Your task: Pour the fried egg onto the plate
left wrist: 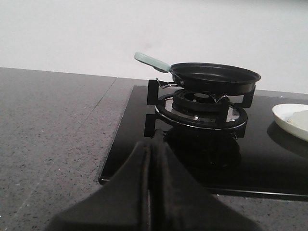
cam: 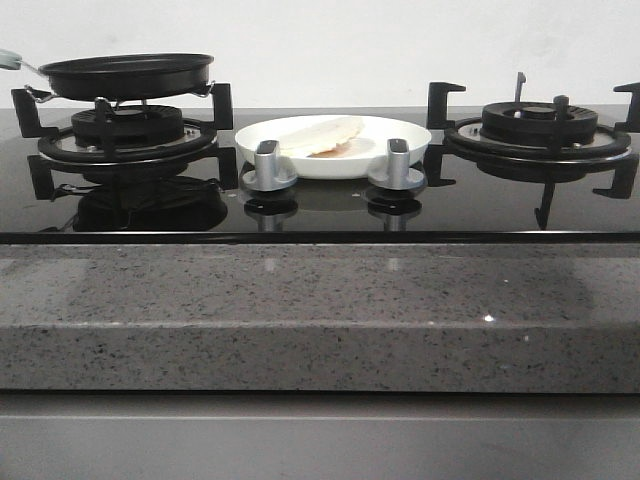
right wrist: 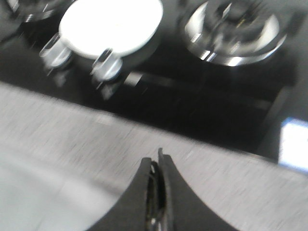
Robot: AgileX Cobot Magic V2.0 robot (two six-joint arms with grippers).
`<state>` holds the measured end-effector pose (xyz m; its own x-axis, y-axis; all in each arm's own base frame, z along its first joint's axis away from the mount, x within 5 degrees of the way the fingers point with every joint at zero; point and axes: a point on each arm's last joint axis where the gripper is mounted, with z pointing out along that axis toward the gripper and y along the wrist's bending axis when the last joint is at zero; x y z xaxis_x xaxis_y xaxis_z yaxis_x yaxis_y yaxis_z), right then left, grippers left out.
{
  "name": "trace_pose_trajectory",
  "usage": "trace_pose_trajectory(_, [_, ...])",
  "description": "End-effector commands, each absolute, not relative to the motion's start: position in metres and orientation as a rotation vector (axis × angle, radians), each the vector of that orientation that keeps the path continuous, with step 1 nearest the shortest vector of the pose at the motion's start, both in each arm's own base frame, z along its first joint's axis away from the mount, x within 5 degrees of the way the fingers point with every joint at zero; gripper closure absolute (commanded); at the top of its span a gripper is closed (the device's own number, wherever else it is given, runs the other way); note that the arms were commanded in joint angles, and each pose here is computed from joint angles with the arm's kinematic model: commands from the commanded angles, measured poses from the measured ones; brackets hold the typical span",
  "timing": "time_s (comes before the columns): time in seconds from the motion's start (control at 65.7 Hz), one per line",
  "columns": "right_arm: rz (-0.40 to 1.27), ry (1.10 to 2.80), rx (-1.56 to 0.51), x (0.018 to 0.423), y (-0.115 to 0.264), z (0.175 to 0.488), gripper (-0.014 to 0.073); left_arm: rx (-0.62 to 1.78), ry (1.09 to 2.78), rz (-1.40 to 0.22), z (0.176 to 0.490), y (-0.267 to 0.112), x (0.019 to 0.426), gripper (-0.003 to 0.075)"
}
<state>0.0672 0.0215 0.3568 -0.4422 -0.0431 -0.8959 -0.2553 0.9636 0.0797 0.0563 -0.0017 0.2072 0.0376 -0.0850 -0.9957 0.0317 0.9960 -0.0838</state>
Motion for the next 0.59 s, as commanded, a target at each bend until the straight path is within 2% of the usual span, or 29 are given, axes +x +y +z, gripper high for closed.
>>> trace_pose_trajectory(0.0, [0.156, 1.807, -0.169, 0.07, 0.015, 0.364, 0.0663, -0.051, 1.447, -0.095, 0.213, -0.001, 0.055, 0.074])
trace_pose_trajectory(0.137, [0.088, 1.642, -0.089, 0.066, 0.008, 0.331, 0.0663, -0.051, 1.447, -0.095, 0.213, -0.001, 0.055, 0.074])
trace_pose_trajectory(0.243, [0.052, 1.578, -0.047, 0.063, 0.004, 0.298, 0.0663, -0.051, 1.447, -0.095, 0.213, -0.001, 0.055, 0.074])
trace_pose_trajectory(0.441, [0.009, 1.568, 0.0, 0.057, 0.0, 0.24, 0.0663, -0.051, 1.447, -0.095, 0.213, -0.001, 0.055, 0.074])
trace_pose_trajectory(0.578, [0.009, 1.56, 0.004, 0.055, 0.0, 0.219, 0.0663, -0.051, 1.447, -0.095, 0.213, -0.001, 0.055, 0.074])
